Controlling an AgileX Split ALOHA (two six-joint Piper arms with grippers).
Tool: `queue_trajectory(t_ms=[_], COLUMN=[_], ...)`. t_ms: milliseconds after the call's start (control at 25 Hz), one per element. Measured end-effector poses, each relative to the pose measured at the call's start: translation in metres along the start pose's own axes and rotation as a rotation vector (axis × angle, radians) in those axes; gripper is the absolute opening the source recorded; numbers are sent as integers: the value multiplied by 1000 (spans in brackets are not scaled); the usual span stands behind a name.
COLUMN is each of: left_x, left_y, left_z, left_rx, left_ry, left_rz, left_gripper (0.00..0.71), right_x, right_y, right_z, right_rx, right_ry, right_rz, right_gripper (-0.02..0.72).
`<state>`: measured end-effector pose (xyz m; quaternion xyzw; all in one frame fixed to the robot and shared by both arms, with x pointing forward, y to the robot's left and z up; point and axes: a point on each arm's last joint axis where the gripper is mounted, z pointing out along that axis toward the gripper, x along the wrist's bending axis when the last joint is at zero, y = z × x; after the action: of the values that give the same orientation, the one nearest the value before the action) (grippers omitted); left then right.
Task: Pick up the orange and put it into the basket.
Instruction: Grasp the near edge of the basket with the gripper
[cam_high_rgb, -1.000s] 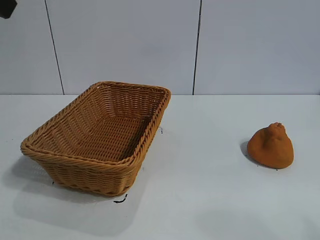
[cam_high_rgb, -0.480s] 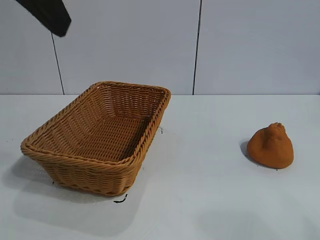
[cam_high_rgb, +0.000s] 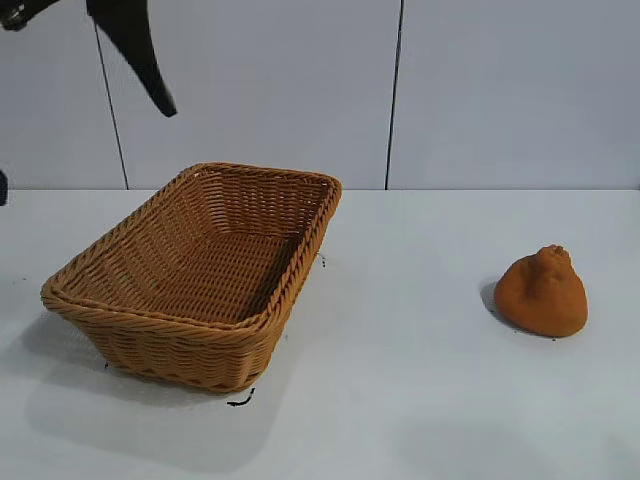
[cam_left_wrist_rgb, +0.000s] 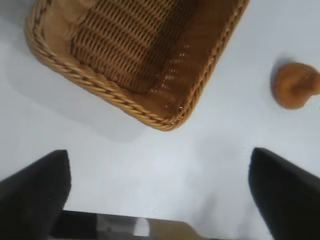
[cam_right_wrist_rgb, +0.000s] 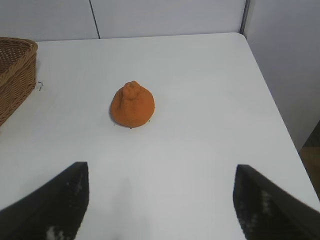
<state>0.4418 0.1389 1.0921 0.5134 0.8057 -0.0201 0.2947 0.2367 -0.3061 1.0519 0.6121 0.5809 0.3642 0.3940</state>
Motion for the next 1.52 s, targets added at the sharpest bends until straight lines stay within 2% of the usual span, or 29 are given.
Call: queue_trajectory(t_ms=[200,320,520,560,800,1080,1320,1520], left_x=[-9,-10,1,1,1,6,17,21], left_y=[1,2,12,12,10,10,25,28], left_z=[0,0,8,8,40,79,92,101], left_rx=[-6,-7,6,6,97,127,105,101], left_ry=[-99,-113,-15,-15,60,163,209,232], left_rz=[-117,-171,-289,-289,-385,-445,-528,-565], left_gripper=[689,689,689,689,689,689,689,689], right_x=[0,0,0,0,0,0,0,0], right_y=[0,0,0,0,0,0,0,0], right_z=[0,0,0,0,0,0,0,0], right_rx=[0,0,0,0,0,0,0,0], right_ry=[0,0,0,0,0,0,0,0], right_rz=[0,0,0,0,0,0,0,0], right_gripper=[545,545,545,545,545,545,545,545])
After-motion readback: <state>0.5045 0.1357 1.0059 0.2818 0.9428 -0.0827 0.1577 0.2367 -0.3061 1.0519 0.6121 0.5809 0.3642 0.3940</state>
